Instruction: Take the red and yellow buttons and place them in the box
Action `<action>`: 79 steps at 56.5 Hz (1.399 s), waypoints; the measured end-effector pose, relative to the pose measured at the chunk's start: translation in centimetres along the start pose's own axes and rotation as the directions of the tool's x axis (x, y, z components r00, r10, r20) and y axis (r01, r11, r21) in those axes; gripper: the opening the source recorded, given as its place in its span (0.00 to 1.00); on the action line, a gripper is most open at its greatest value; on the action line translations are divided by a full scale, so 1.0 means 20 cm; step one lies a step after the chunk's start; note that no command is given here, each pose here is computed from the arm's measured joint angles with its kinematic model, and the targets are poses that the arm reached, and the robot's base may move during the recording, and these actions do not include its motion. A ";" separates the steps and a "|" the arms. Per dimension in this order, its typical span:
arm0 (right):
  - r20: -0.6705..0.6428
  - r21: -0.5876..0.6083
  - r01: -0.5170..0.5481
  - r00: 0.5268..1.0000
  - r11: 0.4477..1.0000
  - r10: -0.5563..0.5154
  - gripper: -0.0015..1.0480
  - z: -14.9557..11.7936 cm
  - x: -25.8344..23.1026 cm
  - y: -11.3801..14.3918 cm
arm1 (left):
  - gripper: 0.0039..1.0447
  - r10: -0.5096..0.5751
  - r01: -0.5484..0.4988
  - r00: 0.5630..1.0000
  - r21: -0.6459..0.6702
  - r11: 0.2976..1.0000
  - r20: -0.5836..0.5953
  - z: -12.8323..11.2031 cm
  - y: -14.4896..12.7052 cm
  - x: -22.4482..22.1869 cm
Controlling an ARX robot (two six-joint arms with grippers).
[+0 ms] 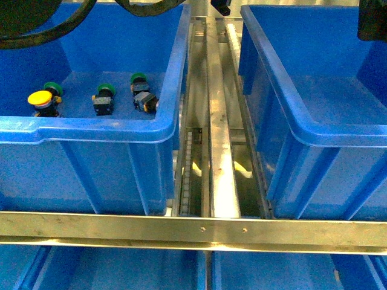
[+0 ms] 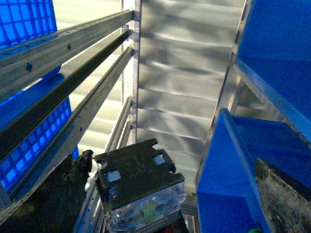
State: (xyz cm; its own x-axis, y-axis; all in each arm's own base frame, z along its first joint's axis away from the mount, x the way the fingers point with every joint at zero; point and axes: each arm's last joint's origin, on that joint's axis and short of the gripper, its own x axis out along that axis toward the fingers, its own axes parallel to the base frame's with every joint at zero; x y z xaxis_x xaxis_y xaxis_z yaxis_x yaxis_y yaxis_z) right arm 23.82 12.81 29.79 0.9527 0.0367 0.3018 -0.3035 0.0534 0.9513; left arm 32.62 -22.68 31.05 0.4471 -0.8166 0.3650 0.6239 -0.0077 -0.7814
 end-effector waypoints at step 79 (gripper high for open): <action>0.025 -0.112 0.011 1.000 0.994 -0.009 0.38 0.02 0.00 -0.01 | 0.65 0.089 -0.089 0.996 0.002 0.996 -0.013 -0.05 0.06 0.03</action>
State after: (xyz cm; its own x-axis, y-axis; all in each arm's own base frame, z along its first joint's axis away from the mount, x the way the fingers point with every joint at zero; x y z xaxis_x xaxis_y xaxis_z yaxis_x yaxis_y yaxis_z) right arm 23.89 12.34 29.63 0.9554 0.0110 0.2951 -0.2928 0.1654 0.9418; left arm 33.02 -23.74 29.80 0.4920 -0.8217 0.2875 0.5831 0.0658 -0.8098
